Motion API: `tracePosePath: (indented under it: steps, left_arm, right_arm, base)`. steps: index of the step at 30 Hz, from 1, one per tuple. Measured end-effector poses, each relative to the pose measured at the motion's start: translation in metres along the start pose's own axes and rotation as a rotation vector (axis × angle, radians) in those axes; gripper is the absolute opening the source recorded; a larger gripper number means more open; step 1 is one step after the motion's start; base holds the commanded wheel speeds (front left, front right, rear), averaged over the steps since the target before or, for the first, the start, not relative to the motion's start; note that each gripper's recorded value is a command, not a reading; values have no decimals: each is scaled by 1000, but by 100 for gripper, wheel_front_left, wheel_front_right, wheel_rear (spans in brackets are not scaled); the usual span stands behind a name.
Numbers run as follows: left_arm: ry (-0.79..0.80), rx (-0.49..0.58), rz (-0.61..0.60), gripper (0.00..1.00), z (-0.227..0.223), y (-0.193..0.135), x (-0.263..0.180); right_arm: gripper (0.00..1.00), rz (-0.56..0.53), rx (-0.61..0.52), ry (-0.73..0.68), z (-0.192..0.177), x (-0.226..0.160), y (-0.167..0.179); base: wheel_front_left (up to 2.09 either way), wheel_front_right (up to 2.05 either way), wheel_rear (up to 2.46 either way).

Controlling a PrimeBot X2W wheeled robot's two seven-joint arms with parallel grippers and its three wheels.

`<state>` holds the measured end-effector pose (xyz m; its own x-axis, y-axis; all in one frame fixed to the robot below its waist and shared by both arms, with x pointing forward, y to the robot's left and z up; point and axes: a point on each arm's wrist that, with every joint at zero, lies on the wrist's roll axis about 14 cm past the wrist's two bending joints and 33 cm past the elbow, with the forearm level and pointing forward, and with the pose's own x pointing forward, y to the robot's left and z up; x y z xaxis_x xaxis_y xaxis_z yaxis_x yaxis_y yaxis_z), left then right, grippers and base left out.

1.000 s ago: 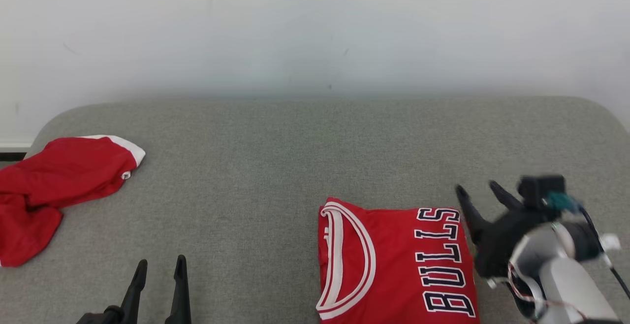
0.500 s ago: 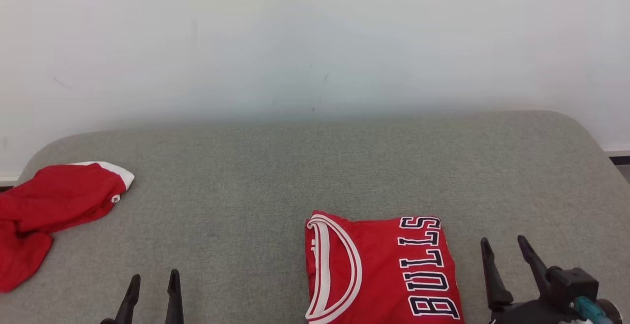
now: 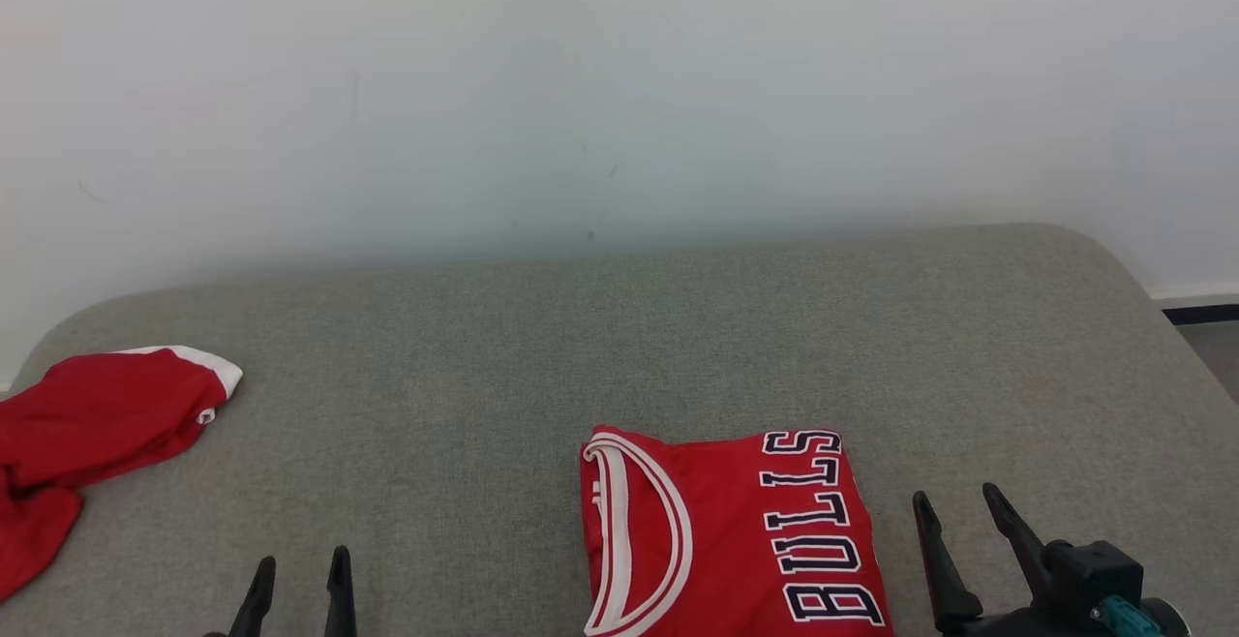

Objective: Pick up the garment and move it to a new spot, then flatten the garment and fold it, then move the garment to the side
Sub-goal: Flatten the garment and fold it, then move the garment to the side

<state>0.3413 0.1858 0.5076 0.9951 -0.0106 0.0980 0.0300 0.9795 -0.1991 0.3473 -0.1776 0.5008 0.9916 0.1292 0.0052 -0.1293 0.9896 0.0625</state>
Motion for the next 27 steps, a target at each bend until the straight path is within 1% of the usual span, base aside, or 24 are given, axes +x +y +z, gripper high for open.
tracePosePath:
  steps: [12,27]
  left_arm:
    - [4,6,3,100,-1,-1,2]
    - [11,14,11,100,-4,0,-1]
  right_arm:
    - [100,-3,18,29,-8,2,1]
    - [100,-3,35,26,-9,9,5]
  base:
    - [0,0,0]
    - [0,0,0]
